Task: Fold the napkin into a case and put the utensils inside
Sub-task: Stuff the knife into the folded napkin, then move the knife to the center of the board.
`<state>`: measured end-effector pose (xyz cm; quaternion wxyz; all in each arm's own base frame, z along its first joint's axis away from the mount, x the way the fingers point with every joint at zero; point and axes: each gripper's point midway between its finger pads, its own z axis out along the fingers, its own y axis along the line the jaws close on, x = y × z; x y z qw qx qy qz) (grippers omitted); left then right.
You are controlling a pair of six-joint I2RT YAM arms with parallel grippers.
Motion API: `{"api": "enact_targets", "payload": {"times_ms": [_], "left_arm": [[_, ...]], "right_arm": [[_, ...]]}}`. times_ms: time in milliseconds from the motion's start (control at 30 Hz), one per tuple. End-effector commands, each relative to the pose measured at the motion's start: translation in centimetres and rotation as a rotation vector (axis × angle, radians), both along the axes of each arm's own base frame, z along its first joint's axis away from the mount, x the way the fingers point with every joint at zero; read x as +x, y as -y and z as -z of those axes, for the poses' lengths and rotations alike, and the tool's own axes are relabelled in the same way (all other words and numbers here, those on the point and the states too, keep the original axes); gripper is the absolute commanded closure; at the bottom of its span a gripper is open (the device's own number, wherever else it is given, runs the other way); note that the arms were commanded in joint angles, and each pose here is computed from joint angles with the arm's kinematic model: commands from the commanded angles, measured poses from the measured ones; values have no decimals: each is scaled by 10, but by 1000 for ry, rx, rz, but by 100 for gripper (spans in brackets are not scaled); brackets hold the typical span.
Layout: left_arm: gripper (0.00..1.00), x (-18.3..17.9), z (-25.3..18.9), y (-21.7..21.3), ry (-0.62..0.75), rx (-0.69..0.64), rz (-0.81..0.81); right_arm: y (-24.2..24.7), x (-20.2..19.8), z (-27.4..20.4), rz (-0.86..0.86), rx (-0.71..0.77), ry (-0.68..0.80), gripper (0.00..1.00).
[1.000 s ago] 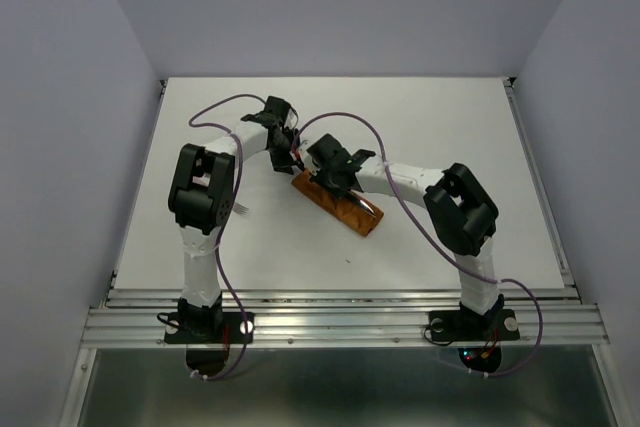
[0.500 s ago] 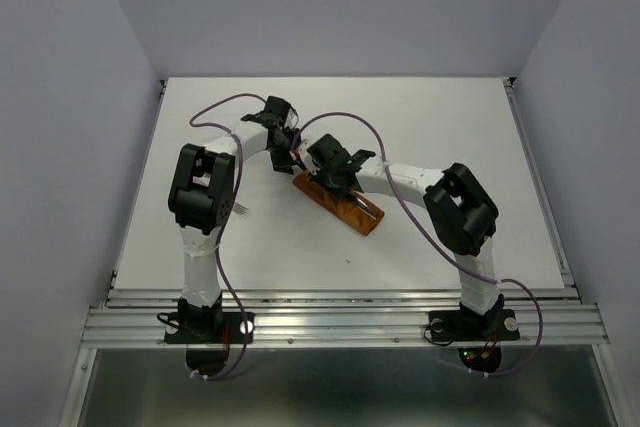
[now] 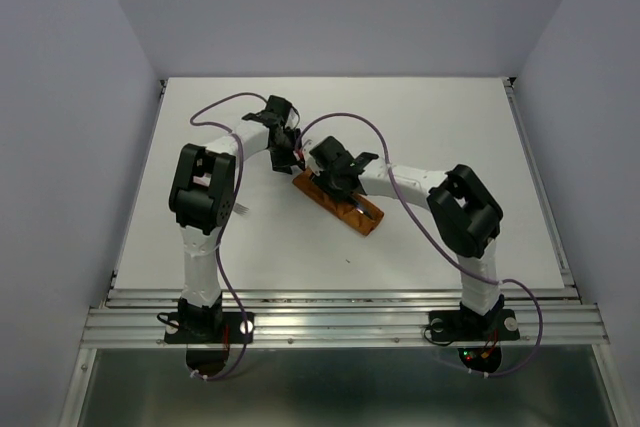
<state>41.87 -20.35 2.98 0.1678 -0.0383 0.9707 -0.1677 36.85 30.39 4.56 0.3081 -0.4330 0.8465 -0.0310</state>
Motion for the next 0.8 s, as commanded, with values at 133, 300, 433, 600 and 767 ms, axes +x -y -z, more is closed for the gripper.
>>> {"api": "enact_targets", "payload": {"times_ms": [133, 300, 433, 600, 767], "left_arm": [[45, 19, -61, -18, 112, 86, -38], [38, 26, -105, -34, 189, 135, -110], [36, 18, -134, -56, 242, 177, -180], [36, -23, -131, -129, 194, 268, -393], [35, -63, -103, -194, 142, 364, -545]], "right_arm": [[21, -6, -60, 118, 100, 109, 43], [34, -21, -93, 179, 196, 144, 29], [39, -32, -113, 228, 290, 149, 21], [42, -55, -119, 290, 441, 109, 17], [29, -72, -111, 279, 584, 44, 16]]}}
